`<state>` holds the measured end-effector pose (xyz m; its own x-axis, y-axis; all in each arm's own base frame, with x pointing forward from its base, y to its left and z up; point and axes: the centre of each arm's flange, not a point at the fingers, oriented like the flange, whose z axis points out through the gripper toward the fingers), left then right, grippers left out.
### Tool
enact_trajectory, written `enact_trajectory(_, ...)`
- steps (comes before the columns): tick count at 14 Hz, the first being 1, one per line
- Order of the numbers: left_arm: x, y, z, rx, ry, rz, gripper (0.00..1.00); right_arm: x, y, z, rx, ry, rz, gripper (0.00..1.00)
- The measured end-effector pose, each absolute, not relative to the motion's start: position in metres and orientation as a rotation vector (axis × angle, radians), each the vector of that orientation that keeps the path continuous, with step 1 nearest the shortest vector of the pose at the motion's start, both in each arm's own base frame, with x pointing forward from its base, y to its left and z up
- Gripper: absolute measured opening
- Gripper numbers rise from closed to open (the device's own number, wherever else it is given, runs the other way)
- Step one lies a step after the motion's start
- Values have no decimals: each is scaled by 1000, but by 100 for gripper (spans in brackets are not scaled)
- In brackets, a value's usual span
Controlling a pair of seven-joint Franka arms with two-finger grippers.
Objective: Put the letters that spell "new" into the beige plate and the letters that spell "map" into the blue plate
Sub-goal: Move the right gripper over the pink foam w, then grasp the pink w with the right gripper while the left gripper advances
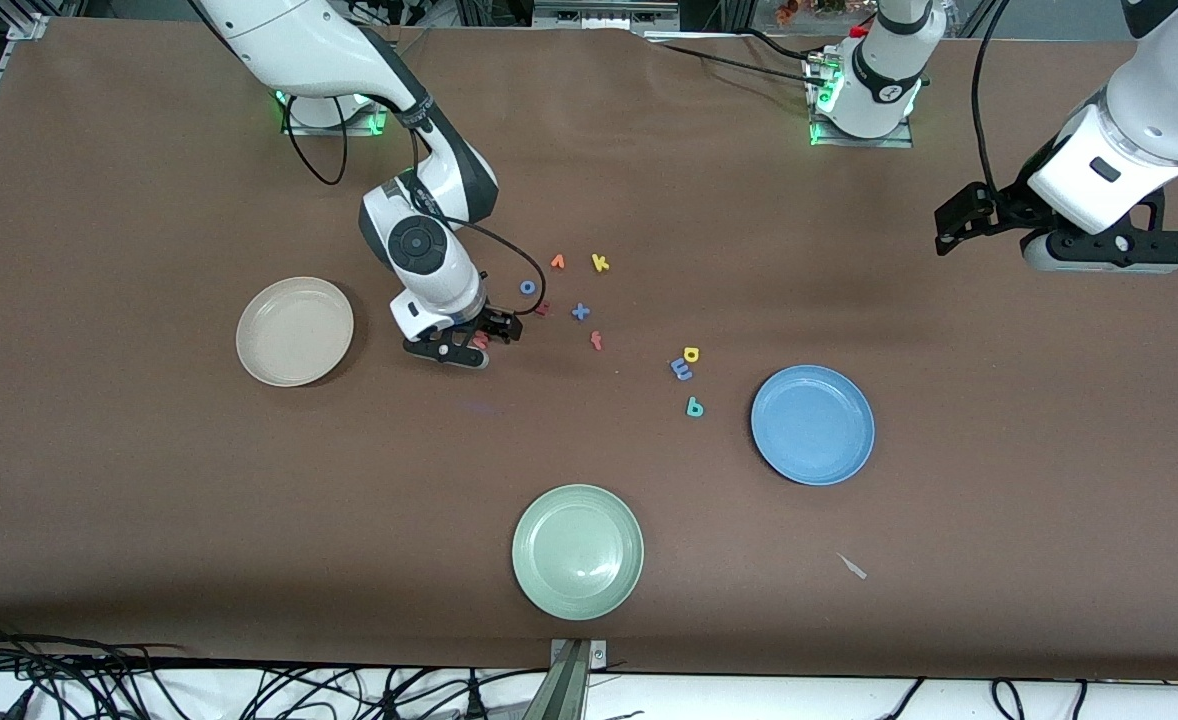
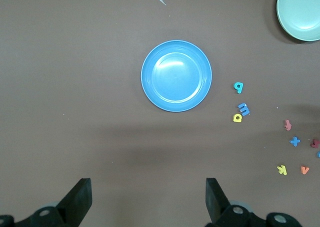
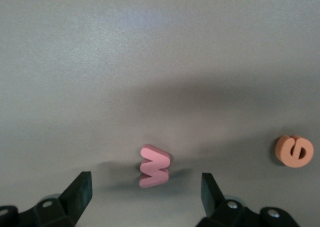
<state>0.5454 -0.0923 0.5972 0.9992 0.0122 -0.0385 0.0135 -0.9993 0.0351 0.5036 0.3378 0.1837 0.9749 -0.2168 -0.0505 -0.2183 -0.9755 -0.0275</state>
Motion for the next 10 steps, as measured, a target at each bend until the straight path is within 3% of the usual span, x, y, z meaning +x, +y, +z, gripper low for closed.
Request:
enact_trajectory(1,545,-92,597,3106,20,-59,100,503,338,182,-3091,341,77,89)
enact_trajectory(2,545,-92,597,3106,20,-59,100,503,337,180,-3092,341,81,89)
enact_trajectory(3,545,-92,597,3106,20,-60,100,502,337,177,-3094,342,87,81)
enact_trajectory(5,546,-92,593,3106,20,-79,100,501,337,173,-3098,343,97,76)
enact_trajectory(6,549,-92,585,3107,20,-112,100,502,336,172,-3099,344,97,65)
enact_trajectory(7,552,-93,576,3106,17,-140,100,502,336,173,-3098,345,96,65)
enact_trajectory(9,559,-104,553,3103,-13,-207,100,504,336,175,-3095,347,89,47)
enact_trajectory(10,563,-111,541,3102,-32,-240,100,505,336,175,-3094,347,88,47)
